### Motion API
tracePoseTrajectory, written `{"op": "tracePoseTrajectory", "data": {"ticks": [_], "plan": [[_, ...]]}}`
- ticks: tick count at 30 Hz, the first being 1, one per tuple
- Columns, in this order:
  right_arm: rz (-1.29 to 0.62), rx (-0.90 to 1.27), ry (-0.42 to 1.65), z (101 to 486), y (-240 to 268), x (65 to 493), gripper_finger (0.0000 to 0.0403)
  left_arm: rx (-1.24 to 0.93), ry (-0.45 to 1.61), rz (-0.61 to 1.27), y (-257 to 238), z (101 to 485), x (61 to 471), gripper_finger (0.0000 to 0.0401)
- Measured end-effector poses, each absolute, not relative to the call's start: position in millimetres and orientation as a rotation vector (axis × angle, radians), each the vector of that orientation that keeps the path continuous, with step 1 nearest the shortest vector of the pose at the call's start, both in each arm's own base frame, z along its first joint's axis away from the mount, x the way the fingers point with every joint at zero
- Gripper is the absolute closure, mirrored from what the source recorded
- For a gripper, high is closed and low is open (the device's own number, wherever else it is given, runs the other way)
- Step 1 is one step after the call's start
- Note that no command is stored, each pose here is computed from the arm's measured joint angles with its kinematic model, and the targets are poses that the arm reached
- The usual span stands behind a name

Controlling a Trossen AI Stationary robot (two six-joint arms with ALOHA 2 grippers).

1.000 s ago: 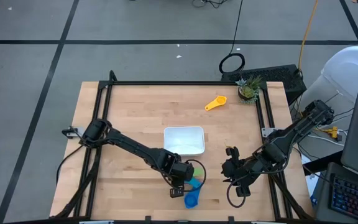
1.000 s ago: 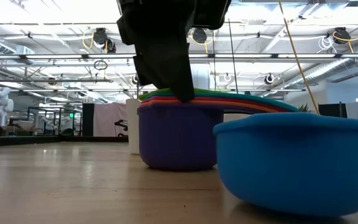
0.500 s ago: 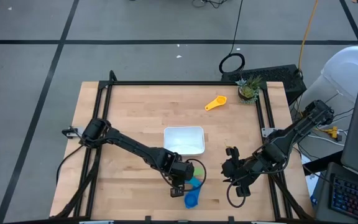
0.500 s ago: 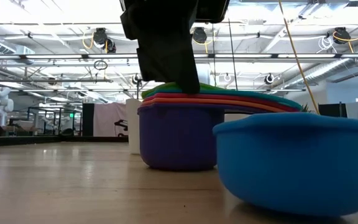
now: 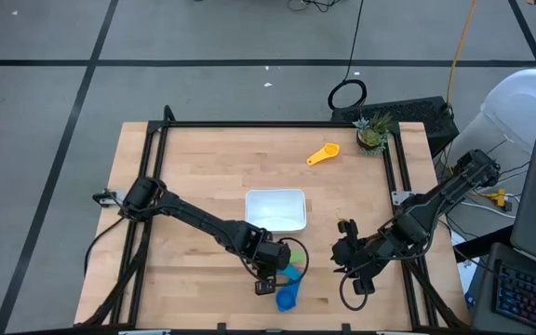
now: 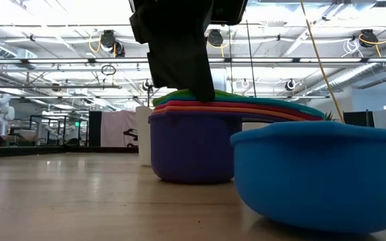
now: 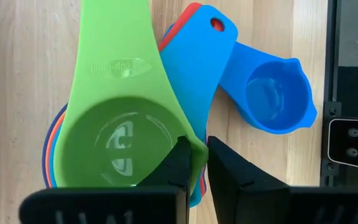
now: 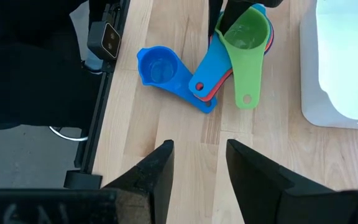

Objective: Nest measuring cups in basket
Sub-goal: Stack the green measuring cup on top of the stacked measuring cups

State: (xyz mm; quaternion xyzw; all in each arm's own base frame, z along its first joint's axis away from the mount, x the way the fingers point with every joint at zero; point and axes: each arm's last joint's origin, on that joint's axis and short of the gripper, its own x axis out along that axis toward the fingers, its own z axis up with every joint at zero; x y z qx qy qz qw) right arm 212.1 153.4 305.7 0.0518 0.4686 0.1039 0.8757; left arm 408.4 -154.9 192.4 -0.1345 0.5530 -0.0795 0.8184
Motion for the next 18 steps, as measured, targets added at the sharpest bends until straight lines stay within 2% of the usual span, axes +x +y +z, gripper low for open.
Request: {"op": "tracePoseTrajectory", "data": {"ticks": [6, 10, 18], "plan": [[0.217, 0.108, 0.978, 305.7, 153.4, 212.2, 0.0264, -0.308, 1.198, -0.188, -155.5, 190.3, 407.9, 0.0341], [0.216, 0.108, 0.978, 305.7, 153.4, 212.2, 0.0264, -0.324, 1.2, -0.233, -156.6, 192.7, 408.0, 0.0373], [0.211, 0.129, 0.972, 306.2, 153.8, 212.7, 0.0264, -0.32, 1.199, -0.244, -157.0, 193.1, 407.9, 0.0374]]}}
